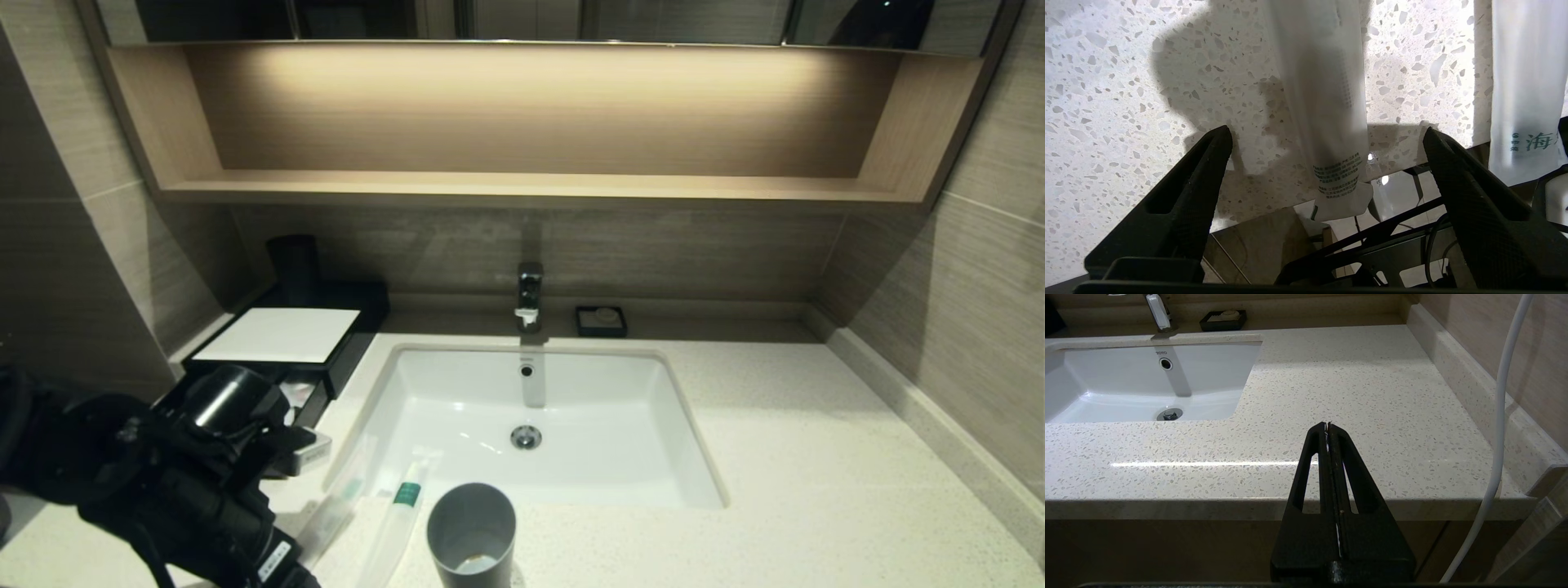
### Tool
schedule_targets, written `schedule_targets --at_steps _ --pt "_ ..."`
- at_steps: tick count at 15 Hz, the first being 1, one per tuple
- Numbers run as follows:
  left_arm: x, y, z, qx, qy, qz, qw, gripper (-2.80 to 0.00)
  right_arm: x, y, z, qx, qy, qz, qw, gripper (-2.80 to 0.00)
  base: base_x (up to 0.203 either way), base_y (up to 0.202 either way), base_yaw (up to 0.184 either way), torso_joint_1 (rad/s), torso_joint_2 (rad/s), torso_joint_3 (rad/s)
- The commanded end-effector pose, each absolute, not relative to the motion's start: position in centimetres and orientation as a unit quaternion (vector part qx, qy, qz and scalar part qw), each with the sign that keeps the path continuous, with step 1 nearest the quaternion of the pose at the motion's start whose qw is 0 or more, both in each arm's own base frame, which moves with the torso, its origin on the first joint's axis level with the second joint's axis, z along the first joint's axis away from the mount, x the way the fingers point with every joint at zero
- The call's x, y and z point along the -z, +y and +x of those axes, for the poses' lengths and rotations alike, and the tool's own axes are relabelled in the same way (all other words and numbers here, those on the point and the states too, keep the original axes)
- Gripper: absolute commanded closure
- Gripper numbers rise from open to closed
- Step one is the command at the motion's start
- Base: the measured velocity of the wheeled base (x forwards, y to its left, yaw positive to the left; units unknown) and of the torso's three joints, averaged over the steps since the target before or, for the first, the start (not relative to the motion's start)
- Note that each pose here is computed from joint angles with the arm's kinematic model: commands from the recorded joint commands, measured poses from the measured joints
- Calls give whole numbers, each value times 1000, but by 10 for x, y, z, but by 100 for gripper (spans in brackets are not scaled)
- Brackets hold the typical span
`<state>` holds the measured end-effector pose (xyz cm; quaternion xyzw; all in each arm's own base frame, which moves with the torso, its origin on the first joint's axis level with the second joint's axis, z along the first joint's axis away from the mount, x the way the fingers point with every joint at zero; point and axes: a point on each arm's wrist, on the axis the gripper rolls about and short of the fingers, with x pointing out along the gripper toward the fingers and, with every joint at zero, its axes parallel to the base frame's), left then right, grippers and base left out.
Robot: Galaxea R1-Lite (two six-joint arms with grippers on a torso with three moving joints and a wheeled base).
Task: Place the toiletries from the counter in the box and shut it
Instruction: Pick up the bathroom toiletry
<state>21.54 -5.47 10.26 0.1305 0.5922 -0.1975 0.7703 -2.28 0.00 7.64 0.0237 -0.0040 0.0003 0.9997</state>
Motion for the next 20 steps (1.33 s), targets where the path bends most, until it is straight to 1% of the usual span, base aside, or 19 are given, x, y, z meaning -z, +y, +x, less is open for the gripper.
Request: schedule_targets --at_steps 1,20 --pt "-102 -56 215 200 594 133 768 -280 -76 0 -23 -1 -5 24 1000 0 0 0 0 0 0 0" --pt "-98 -57 216 194 600 142 763 -280 -76 0 -23 0 -5 24 1000 0 0 0 0 0 0 0"
